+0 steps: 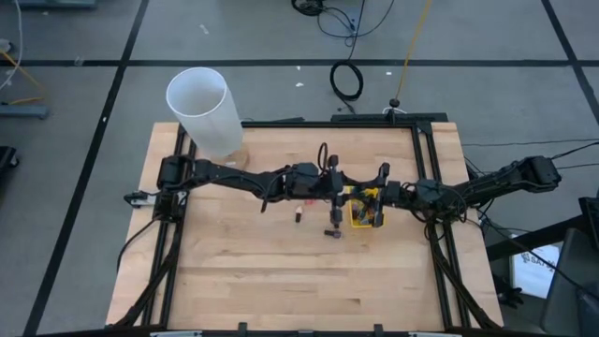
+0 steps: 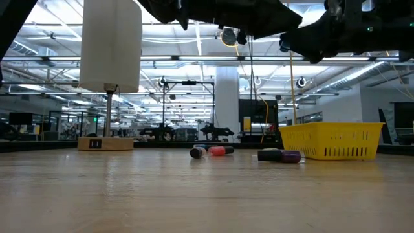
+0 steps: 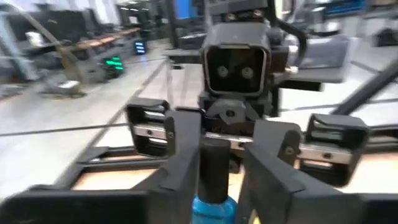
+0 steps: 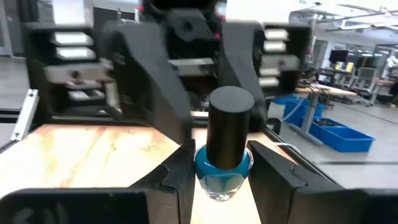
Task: Pick & Place Nail Polish
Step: Put the medium blue nail polish into the yellow bin
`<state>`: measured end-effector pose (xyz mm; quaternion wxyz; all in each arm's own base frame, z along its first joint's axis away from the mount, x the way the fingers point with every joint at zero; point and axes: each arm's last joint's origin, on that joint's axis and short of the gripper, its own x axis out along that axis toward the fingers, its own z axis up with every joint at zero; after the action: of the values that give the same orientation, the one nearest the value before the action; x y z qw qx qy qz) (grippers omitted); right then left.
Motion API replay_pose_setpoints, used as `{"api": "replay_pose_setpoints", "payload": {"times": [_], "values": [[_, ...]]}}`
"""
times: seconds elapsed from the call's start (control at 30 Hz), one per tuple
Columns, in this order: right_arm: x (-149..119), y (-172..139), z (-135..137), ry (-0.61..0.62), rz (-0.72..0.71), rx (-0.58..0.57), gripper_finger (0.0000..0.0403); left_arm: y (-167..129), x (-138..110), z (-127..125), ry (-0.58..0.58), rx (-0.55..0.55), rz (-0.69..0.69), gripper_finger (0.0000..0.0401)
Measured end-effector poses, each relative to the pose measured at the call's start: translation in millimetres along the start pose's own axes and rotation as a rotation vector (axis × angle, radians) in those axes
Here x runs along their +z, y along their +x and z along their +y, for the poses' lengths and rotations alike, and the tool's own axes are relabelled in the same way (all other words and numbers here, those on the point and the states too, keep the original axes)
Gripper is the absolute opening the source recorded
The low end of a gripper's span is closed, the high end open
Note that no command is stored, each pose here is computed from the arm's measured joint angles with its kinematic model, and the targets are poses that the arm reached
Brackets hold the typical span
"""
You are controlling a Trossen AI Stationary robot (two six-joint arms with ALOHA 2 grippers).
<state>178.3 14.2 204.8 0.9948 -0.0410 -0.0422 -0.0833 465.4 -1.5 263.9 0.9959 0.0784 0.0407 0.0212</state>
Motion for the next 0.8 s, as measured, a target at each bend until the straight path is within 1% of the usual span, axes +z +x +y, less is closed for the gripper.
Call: {"api": "replay_pose_setpoints", "payload": {"times": [0.07,0.17,0.23,0.3,0.4,0.47,0.57,0.7,0.8], "values": [[-1,0,0,0.006,0.006,0.0,0.0112,0,1,-4,0.024,0.048,0.0,0.0164],[-3,0,0,0.003,0.032,0.0,0.0112,-1,3,-11,0.076,0.088,0.005,0.0222],[-5,0,-1,0.026,0.053,-0.005,0.0112,-2,5,-14,0.094,0.119,0.025,0.026],[-9,0,-3,0.061,0.093,-0.013,0.0112,-6,6,-16,0.101,0.146,0.075,0.0291],[-14,-3,-6,0.111,0.168,-0.029,0.0112,-14,8,-16,0.068,0.189,0.18,0.0321],[-19,-7,-8,0.144,0.237,-0.042,0.0112,-19,2,-15,0.037,0.223,0.274,0.0333],[-24,-11,-12,0.195,0.344,-0.061,0.0112,-24,-14,-13,-0.001,0.244,0.434,0.0338],[-30,-14,-14,0.285,0.494,-0.055,0.0112,-34,-33,-8,-0.084,0.279,0.635,0.0333],[-39,-19,-13,0.337,0.606,-0.062,0.0112,-41,-45,0,-0.165,0.331,0.749,0.0322]]}}
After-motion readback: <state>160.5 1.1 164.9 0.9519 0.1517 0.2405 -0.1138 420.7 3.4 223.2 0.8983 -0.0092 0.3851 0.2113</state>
